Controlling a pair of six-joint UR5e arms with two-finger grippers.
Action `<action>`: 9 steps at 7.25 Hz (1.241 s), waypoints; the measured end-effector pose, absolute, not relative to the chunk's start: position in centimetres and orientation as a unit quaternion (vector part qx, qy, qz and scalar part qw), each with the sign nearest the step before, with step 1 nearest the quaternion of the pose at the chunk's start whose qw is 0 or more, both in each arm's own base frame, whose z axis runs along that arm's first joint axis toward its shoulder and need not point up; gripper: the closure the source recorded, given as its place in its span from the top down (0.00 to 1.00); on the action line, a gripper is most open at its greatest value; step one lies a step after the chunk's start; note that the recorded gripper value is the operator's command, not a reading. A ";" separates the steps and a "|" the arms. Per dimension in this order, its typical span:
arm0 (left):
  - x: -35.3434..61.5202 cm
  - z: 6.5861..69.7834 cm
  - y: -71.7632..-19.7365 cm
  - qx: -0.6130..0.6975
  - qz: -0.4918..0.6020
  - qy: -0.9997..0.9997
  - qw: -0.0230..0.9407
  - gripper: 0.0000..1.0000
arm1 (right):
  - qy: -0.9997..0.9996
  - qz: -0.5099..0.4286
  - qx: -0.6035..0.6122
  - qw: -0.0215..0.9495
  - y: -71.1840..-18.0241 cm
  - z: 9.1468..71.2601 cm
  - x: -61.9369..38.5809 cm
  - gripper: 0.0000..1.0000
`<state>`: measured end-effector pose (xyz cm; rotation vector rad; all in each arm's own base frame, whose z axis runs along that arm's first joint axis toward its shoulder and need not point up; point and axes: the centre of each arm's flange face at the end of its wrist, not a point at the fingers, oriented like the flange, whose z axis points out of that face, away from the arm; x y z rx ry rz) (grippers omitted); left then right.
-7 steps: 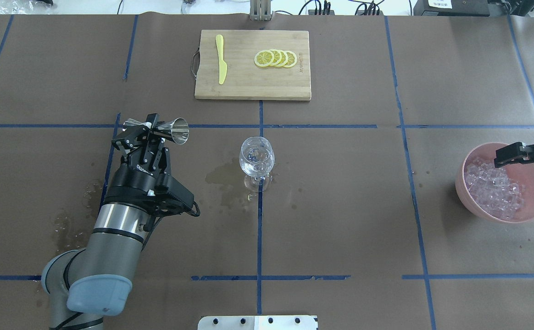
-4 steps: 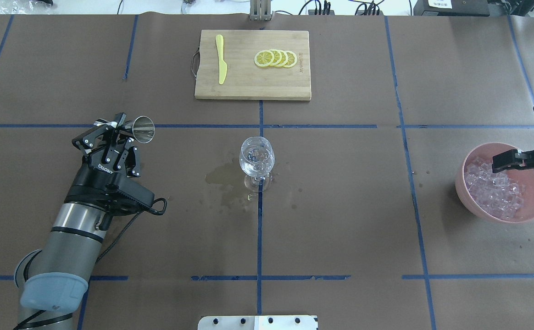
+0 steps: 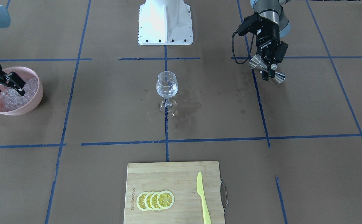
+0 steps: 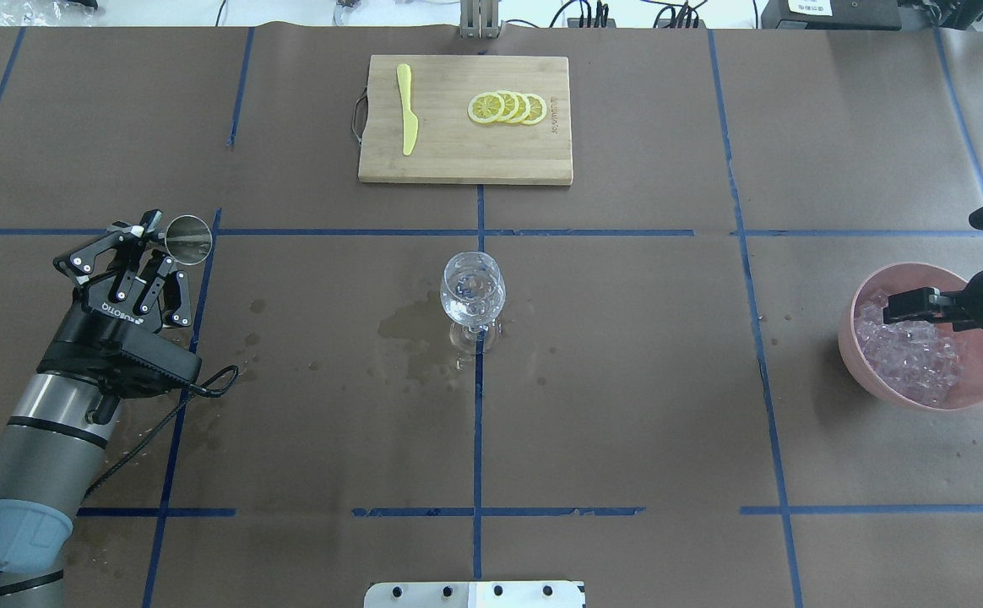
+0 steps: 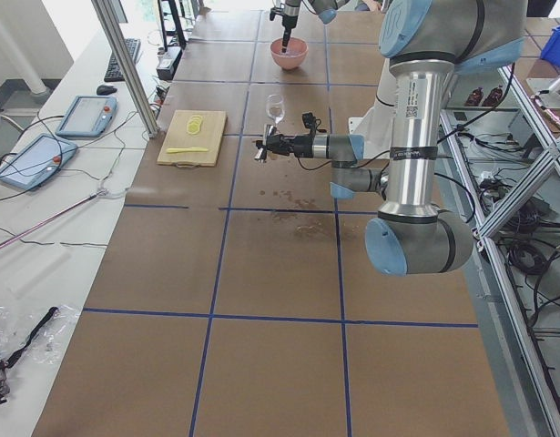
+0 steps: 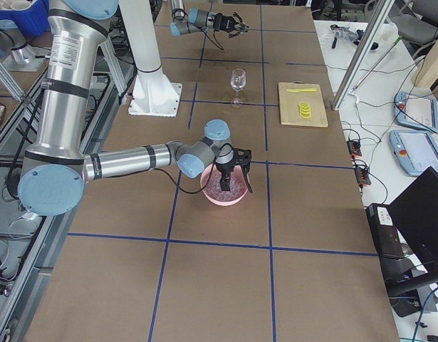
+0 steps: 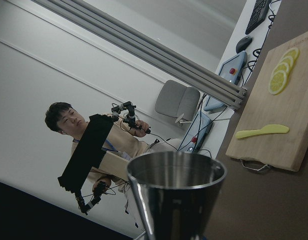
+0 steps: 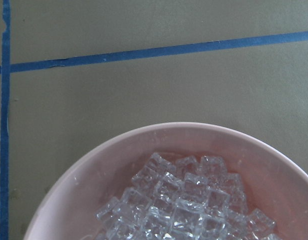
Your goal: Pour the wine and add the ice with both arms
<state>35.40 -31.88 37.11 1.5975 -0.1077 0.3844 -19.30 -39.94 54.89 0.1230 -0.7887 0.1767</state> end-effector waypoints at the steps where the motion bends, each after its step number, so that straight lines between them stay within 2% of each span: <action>1: 35.2 37.3 -31.8 0.712 0.170 -0.047 0.680 0.00 | -0.382 0.087 0.058 0.918 -39.8 55.1 -19.2 0.99; 3: 35.2 37.5 -31.8 0.712 0.170 -0.046 0.680 0.00 | -0.377 0.087 0.046 0.921 -38.8 56.0 -18.9 0.97; 6: 33.9 39.6 -31.5 0.715 0.164 -0.040 0.679 0.00 | -0.374 0.080 0.036 0.923 -37.9 56.6 -19.2 0.77; 9: 33.2 40.5 -31.3 0.716 0.161 -0.038 0.679 0.00 | -0.373 0.079 0.038 0.924 -37.9 56.5 -19.5 0.61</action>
